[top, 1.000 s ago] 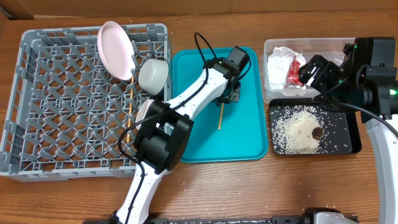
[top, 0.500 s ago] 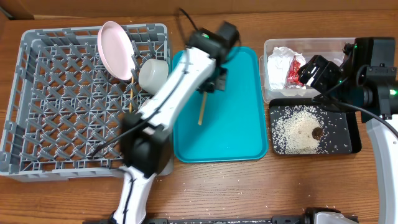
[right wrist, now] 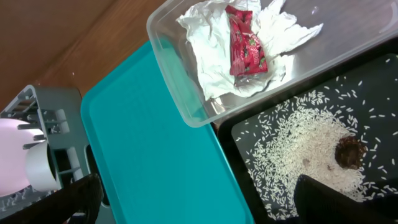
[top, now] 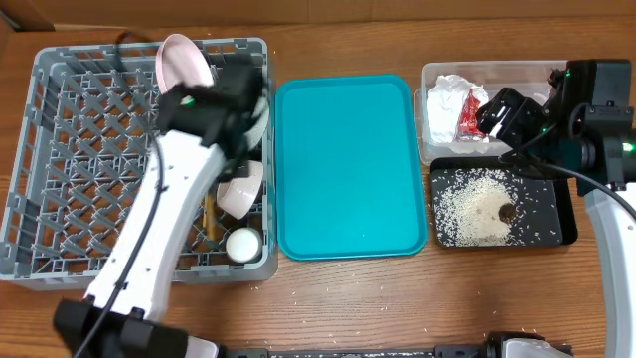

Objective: Sort waste into correct bins and load items into the dishwasher
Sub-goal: 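Lower the second chopstick into the rack and release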

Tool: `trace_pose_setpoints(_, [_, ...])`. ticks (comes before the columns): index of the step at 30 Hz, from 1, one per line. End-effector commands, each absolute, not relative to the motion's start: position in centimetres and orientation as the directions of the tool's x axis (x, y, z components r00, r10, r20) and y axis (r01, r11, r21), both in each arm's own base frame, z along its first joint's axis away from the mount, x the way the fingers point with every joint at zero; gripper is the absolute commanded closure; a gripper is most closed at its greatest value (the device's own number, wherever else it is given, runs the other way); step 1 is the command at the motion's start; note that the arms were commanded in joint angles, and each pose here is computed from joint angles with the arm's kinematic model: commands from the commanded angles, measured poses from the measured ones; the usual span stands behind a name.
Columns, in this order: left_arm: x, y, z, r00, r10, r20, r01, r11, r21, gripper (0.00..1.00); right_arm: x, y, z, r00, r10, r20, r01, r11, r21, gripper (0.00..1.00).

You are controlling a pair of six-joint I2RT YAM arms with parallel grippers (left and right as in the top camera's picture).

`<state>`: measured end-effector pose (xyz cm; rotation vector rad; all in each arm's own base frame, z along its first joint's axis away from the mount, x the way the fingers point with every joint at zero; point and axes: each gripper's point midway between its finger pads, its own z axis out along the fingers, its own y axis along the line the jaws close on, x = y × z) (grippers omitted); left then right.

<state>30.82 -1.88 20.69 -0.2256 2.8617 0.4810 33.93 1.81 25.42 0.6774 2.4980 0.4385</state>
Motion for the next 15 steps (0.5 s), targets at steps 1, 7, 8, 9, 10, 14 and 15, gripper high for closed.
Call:
trace_pose_setpoints(1, [30.7,0.6,17.5,-0.968,-0.093,-0.232,-0.151,0.957,0.248,0.96,34.1,1.5,25.9,-0.736,0.541,-0.408,0.374,0.826,0.421,0.0])
trace_pose_setpoints(7, [33.7,2.6,11.4,-0.967,-0.011,-0.253,-0.045,0.99,0.13,0.96,34.1,1.5,25.9,-0.735,0.541,-0.408,0.374,0.826,0.421,0.0])
trace_pose_setpoints(8, [34.0,2.8,10.9,-0.966,-0.003,-0.258,-0.038,0.99,0.133,0.96,34.1,1.5,25.9,-0.736,0.541,-0.408,0.374,0.826,0.421,0.0])
trace_pose_setpoints(9, [34.2,2.8,10.7,-0.965,0.009,-0.263,-0.028,0.99,0.136,0.96,34.1,1.5,25.9,-0.736,0.541,-0.408,0.374,0.826,0.421,0.0])
trace_pose_setpoints(10, [34.5,2.8,10.4,-0.963,0.015,-0.268,-0.024,0.99,0.139,0.96,34.1,1.5,25.9,-0.736,0.541,-0.408,0.374,0.826,0.421,0.0])
trace_pose_setpoints(14, [35.2,2.8,10.3,-0.958,0.011,-0.286,-0.03,0.99,0.137,0.96,34.1,1.6,25.9,-0.736,0.541,-0.408,0.374,0.826,0.421,0.0])
trace_pose_setpoints(15, [35.3,2.8,10.3,-0.957,0.011,-0.29,-0.03,0.99,0.137,0.96,34.1,1.5,25.9,-0.736,0.541,-0.408,0.374,0.826,0.421,0.0])
